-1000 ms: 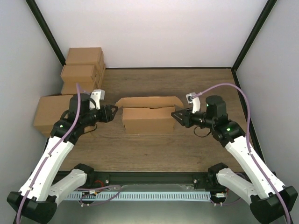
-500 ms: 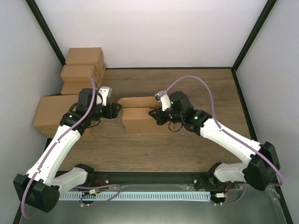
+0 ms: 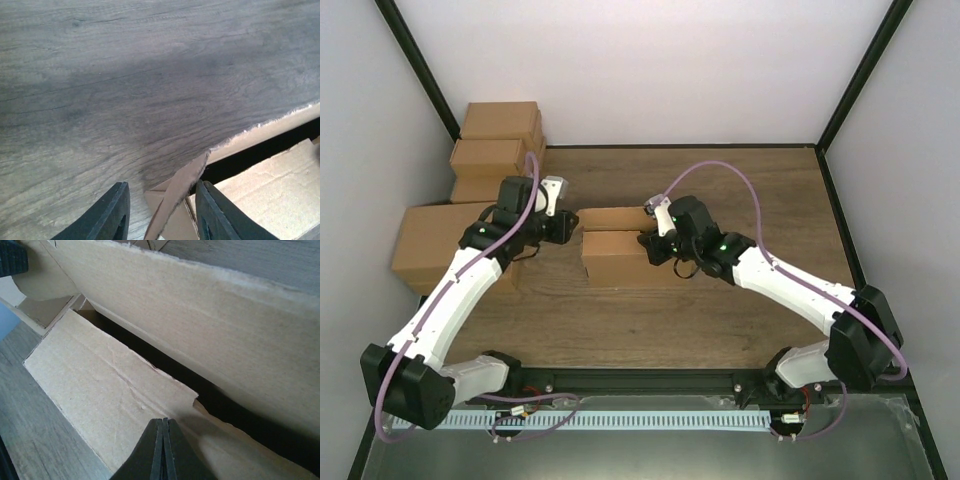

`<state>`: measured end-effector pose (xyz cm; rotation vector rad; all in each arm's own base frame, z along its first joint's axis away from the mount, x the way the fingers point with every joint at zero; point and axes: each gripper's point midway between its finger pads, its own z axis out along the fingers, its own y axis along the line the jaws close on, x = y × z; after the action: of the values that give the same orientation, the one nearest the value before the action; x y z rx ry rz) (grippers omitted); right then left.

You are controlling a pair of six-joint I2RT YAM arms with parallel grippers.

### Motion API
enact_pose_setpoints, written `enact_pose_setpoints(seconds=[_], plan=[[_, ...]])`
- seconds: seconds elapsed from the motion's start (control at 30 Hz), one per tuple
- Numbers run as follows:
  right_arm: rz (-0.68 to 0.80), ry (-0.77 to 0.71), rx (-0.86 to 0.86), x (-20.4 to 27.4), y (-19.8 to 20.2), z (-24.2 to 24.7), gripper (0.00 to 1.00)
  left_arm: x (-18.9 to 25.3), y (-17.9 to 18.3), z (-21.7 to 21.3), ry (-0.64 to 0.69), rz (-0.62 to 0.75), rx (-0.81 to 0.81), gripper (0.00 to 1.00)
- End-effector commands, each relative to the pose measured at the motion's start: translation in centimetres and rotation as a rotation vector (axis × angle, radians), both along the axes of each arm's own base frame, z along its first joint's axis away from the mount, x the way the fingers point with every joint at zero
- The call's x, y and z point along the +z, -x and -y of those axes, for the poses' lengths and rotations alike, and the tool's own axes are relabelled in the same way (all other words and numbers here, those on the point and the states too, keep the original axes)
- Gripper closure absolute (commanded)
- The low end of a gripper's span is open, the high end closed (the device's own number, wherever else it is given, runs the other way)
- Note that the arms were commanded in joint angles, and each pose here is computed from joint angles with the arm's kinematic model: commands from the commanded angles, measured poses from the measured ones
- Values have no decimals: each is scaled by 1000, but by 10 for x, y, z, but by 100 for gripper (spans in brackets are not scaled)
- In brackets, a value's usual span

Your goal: Fold the paper box

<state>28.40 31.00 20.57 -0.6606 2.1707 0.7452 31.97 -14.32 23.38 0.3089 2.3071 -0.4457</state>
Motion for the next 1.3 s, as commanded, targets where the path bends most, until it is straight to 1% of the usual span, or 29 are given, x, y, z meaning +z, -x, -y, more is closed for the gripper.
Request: enact_pose_setpoints(seconds=[0.0,0.07,0.13,0.23,0.33,0.5,0.57,0.67,0.8,1.03,1.27], plan=[[45,9,-18,6,-9,-3,99,4,-2,2,-18,-2,-20,63],[39,10,-17,3,-8,-4,99,1,-1,3,-19,-15,-23,67],[38,16,-22,1,-8,-4,99,-3,1,4,-15,-32,-24,73],[49,37,-33,0,-8,-5,99,-4,6,7,3,-55,-29,80],[43,43,-30,-3,-7,-7,99,-4,12,12,41,-83,-40,86],[42,40,-29,-4,-5,-9,99,-8,18,22,135,-164,-15,90],[43,39,-30,-4,-5,-10,99,-15,21,23,156,-205,16,92],[45,37,-33,-3,-6,-9,99,-22,23,20,173,-222,68,96],[42,37,-33,-4,-5,-10,99,-22,29,21,218,-224,107,96],[43,34,-37,-4,-5,-10,99,-28,37,25,225,-215,128,96],[40,33,-37,-4,-4,-11,99,-40,45,26,166,-214,155,96]])
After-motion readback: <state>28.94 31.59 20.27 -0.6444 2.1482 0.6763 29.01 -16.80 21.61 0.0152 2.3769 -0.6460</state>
